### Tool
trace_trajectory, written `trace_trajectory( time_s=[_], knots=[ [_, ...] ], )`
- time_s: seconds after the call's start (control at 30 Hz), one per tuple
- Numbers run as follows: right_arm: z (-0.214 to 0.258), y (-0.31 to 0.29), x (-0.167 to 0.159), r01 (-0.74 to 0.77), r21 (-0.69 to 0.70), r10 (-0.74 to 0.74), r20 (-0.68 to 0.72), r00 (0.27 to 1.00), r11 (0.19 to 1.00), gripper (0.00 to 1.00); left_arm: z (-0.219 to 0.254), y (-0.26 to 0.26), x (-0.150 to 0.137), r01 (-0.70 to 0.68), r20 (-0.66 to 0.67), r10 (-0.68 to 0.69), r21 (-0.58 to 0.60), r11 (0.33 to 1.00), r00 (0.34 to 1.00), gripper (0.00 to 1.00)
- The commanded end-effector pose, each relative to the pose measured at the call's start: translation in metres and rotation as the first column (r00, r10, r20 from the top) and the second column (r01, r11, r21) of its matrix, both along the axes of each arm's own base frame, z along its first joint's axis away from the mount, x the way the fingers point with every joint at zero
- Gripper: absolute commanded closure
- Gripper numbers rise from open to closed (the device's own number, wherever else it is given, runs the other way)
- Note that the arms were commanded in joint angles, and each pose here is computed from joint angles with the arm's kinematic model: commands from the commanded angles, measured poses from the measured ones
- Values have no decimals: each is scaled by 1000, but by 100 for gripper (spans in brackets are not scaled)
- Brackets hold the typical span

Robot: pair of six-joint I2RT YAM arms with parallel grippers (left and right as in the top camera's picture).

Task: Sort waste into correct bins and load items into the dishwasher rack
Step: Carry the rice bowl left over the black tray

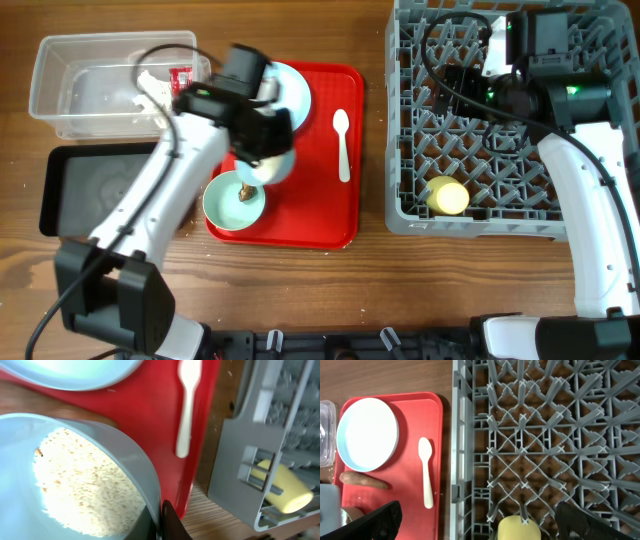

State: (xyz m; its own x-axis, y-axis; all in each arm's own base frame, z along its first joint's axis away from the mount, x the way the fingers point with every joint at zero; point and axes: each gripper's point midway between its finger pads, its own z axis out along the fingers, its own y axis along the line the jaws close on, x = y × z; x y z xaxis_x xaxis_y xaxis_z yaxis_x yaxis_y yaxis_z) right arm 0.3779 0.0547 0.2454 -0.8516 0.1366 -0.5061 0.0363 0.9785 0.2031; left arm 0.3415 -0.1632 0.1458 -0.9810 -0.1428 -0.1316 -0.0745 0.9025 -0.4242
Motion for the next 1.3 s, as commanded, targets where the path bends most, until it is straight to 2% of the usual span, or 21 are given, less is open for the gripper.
trace_trajectory(
  time_s=[0.0, 0.2, 0.5, 0.7, 0.97, 1.13, 1.27],
  knots=[
    [7, -1, 4, -4, -18, 5, 33, 999, 1000, 0, 26, 31, 8, -6, 30, 11, -139, 990, 1000, 96],
    [8, -1, 4, -4, -17, 4, 36, 999, 1000, 0, 33, 99, 16, -108, 32, 118, -225, 968, 993, 96],
    [9, -1, 7, -2, -14, 2, 47, 999, 1000, 1, 27, 189, 11, -264, 42, 278, -204, 943, 960, 96],
    [9, -1, 7, -2, -14, 2, 48, 999, 1000, 0, 20, 218, 10, -316, 40, 331, -213, 925, 943, 96],
    [9, -1, 7, -2, -14, 2, 47, 999, 1000, 0, 15, 236, 16, -303, 53, 349, -386, 871, 936, 96],
    [9, -1, 7, -2, -14, 3, 47, 999, 1000, 0, 13, 245, 19, -281, 59, 365, -530, 800, 929, 96],
    [9, 0, 7, -2, -13, 3, 47, 999, 1000, 0, 6, 259, 18, -323, 24, 412, -580, 748, 911, 96]
  ],
)
